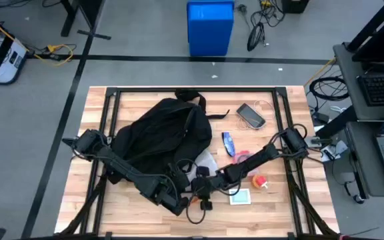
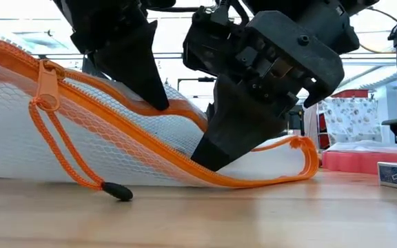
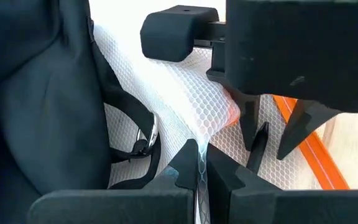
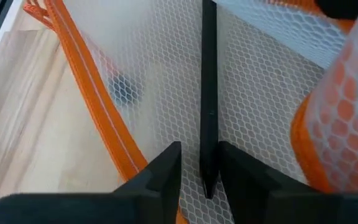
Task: Unpack backpack
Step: Remove the black pen from the orange zip bag
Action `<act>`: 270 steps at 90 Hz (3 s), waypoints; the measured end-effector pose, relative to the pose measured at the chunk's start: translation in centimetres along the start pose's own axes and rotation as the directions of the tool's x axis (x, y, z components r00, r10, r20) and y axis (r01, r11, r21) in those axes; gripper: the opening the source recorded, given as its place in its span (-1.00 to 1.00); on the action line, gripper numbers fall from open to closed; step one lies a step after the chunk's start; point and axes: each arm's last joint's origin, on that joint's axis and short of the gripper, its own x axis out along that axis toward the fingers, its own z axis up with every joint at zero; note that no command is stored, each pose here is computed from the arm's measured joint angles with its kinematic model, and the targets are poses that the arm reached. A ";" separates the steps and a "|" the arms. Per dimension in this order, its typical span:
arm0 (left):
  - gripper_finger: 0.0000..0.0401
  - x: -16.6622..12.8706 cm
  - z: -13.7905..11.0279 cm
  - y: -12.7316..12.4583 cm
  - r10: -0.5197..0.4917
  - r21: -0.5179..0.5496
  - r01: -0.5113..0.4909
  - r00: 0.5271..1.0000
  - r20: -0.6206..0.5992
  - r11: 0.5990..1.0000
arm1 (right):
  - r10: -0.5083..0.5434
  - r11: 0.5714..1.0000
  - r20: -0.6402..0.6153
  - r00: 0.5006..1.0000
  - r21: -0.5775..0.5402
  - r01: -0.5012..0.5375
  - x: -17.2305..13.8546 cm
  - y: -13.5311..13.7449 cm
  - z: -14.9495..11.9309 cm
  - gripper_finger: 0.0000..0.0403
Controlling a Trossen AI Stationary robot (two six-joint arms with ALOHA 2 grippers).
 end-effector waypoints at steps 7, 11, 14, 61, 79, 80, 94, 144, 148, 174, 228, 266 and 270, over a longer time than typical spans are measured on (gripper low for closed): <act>-1.00 0.0 0.0 0.0 0.000 0.000 0.000 1.000 0.000 1.000 | -0.004 1.000 -0.002 1.000 0.000 0.004 0.0 0.0 0.0 -0.70; -1.00 0.0 0.0 0.0 0.000 0.000 0.000 1.000 0.000 1.000 | -0.012 1.000 -0.004 1.000 0.000 0.012 0.0 -0.1 -0.1 -0.76; -1.00 0.0 0.0 0.0 0.000 0.000 0.000 1.000 0.000 1.000 | -0.024 1.000 -0.003 1.000 0.000 0.024 0.0 -0.1 -0.1 -0.79; -1.00 0.0 0.0 0.0 -0.001 0.000 0.001 1.000 0.001 1.000 | -0.020 1.000 -0.027 0.999 -0.003 0.020 -1.1 -0.1 0.3 -0.89; -1.00 0.0 0.0 0.0 -0.001 0.006 0.001 1.000 0.001 1.000 | -0.009 1.000 -0.041 0.999 -0.008 0.009 -3.5 0.2 1.2 -0.90; -1.00 0.0 0.0 0.0 -0.001 0.006 0.001 1.000 0.001 1.000 | -0.011 1.000 -0.045 0.999 -0.009 0.011 -3.6 0.2 1.2 -0.90; -1.00 0.0 0.1 0.1 0.002 0.005 -0.002 1.000 0.000 1.000 | -0.022 1.000 -0.118 0.993 -0.006 0.021 -6.0 0.3 1.3 -0.90; -1.00 0.2 0.3 0.3 0.018 -0.010 -0.017 1.000 0.011 1.000 | 0.022 0.985 -0.446 0.895 0.165 0.059 -17.7 3.0 -1.2 -0.90; -1.00 0.2 0.3 0.3 0.018 -0.010 -0.018 1.000 0.011 1.000 | 0.026 0.983 -0.445 0.895 0.174 0.058 -18.5 3.2 -1.3 -0.90; -1.00 0.2 0.3 0.2 0.017 -0.032 -0.016 1.000 0.012 0.999 | -0.044 0.957 -0.538 0.842 0.218 0.190 -22.6 2.4 -2.5 -0.88; -1.00 0.0 0.1 0.1 0.015 -0.031 -0.015 1.000 0.014 0.999 | -0.332 0.844 -0.518 0.788 0.209 0.493 -24.0 1.4 -3.6 -0.87; -1.00 -0.1 0.0 0.0 0.011 -0.025 -0.010 1.000 0.016 1.000 | -0.246 0.846 -0.450 0.858 0.332 0.417 -23.1 6.1 -5.4 -0.87; -1.00 -0.1 0.0 0.0 0.010 -0.025 -0.010 1.000 0.016 1.000 | -0.247 0.842 -0.454 0.856 0.337 0.421 -22.6 6.8 -5.9 -0.87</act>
